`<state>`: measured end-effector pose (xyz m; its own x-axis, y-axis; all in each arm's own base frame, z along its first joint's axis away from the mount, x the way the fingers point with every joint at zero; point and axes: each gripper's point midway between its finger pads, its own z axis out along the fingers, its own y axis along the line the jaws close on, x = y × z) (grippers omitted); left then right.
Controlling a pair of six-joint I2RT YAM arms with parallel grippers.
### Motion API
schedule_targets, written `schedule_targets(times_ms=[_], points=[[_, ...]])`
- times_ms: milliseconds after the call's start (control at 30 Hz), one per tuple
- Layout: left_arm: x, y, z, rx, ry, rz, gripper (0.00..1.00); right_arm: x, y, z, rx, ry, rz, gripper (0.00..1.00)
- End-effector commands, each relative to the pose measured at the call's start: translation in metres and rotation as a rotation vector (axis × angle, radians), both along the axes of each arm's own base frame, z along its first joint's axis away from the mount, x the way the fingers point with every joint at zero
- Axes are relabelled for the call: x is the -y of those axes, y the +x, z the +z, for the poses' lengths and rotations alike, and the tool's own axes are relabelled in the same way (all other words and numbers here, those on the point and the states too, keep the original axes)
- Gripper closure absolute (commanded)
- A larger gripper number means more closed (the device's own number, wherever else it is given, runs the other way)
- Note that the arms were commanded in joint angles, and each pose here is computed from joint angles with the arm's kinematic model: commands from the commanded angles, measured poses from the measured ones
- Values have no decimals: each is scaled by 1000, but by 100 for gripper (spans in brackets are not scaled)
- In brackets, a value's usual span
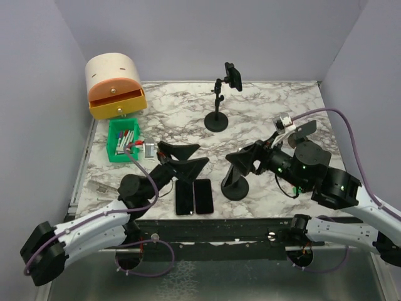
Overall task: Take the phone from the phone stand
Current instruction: Place the phone at the center of the board.
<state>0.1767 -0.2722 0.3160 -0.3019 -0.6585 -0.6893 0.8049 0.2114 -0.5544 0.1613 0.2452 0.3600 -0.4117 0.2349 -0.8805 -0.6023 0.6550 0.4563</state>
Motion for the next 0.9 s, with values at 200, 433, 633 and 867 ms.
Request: schedule_targets(times_ms=[200, 433, 633, 867], points=[[-17, -3, -5, 112, 404, 97, 1, -12, 37, 4, -61, -63, -176, 100], [10, -14, -15, 82, 594, -84, 8, -23, 51, 5, -82, -79, -227, 100], [17, -22, -16, 127, 587, -141, 11, -33, 52, 4, -86, -75, -208, 100], [26, -18, -9, 116, 550, -156, 25, -39, 52, 0, -93, -81, -188, 100]])
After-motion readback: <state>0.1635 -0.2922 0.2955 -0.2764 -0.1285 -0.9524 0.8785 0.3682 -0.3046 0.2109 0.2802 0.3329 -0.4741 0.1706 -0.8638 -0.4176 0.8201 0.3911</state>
